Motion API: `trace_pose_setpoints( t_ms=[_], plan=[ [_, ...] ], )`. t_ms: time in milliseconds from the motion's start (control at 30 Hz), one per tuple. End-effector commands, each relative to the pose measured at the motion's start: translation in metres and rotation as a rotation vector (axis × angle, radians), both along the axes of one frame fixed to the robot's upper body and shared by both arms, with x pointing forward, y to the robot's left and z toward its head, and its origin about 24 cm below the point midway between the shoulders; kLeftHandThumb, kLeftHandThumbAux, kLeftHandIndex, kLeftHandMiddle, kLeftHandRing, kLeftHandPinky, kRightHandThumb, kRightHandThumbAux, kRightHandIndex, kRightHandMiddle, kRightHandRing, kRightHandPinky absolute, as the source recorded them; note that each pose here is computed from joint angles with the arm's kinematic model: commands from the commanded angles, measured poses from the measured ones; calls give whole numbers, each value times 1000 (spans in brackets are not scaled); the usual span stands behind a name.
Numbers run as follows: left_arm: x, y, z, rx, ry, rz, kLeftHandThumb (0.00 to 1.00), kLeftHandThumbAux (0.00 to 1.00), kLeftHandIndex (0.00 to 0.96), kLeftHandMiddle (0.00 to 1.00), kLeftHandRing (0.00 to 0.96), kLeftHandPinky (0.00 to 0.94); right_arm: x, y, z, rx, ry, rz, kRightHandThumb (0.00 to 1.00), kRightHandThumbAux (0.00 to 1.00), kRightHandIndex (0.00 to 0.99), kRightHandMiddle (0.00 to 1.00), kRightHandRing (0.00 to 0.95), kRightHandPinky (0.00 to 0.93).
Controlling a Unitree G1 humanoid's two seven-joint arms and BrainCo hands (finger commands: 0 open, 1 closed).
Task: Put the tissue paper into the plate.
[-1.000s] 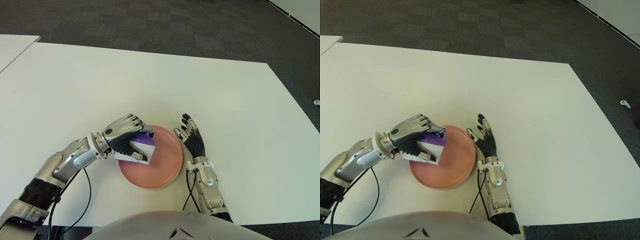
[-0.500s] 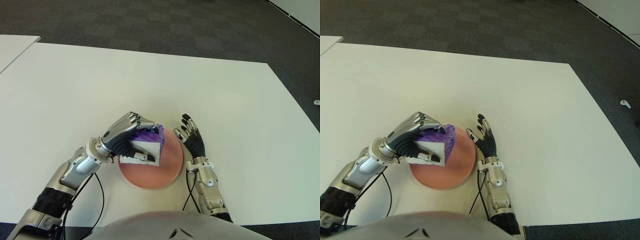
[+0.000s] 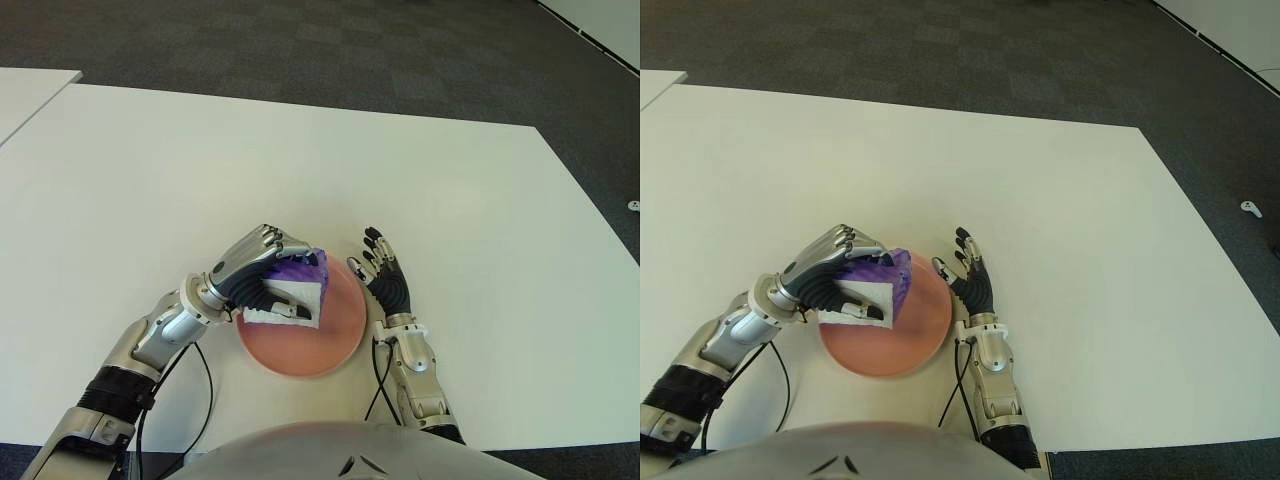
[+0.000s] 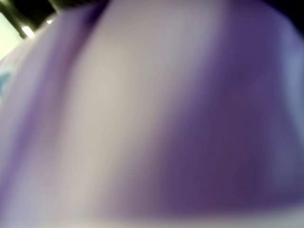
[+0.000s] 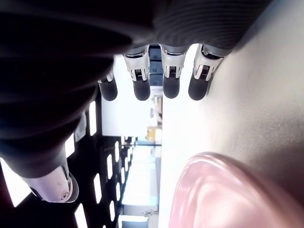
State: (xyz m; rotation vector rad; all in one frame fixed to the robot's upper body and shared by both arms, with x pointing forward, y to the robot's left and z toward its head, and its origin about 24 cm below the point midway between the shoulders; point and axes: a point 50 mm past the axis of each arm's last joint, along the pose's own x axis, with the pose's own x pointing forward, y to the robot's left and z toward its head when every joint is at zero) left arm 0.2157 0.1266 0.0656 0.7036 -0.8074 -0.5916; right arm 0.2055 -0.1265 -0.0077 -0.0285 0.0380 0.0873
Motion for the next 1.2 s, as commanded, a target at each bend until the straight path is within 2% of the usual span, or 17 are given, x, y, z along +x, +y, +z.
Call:
trace_pose_setpoints(
  t_ms=[33, 333, 500, 800, 1200],
  plan=[
    [2, -2, -4, -13, -9, 3, 750, 698, 442, 840, 838, 826, -26, -3, -39, -5, 235, -6, 0, 642, 0, 6, 0, 0],
    [4, -3, -8, -10, 5, -4, 750, 698, 442, 842, 841, 835, -27, -3, -40, -8, 240, -4, 0, 637, 0, 0, 0, 0],
    [11, -5, -19, 64, 4, 11, 749, 699, 442, 842, 842, 831, -27, -4, -40, -1, 240, -9, 0, 656, 0, 5, 0, 0],
    [14, -3, -34, 126, -70, 104, 747, 700, 442, 838, 837, 815, -28, -4, -40, -1, 237, -9, 0, 675, 0, 11, 0, 0],
    [5, -8, -48, 143, -131, 122, 728, 703, 442, 779, 782, 730, -28, -3, -40, 15, 238, -16, 0, 708, 0, 15, 0, 2]
  ],
)
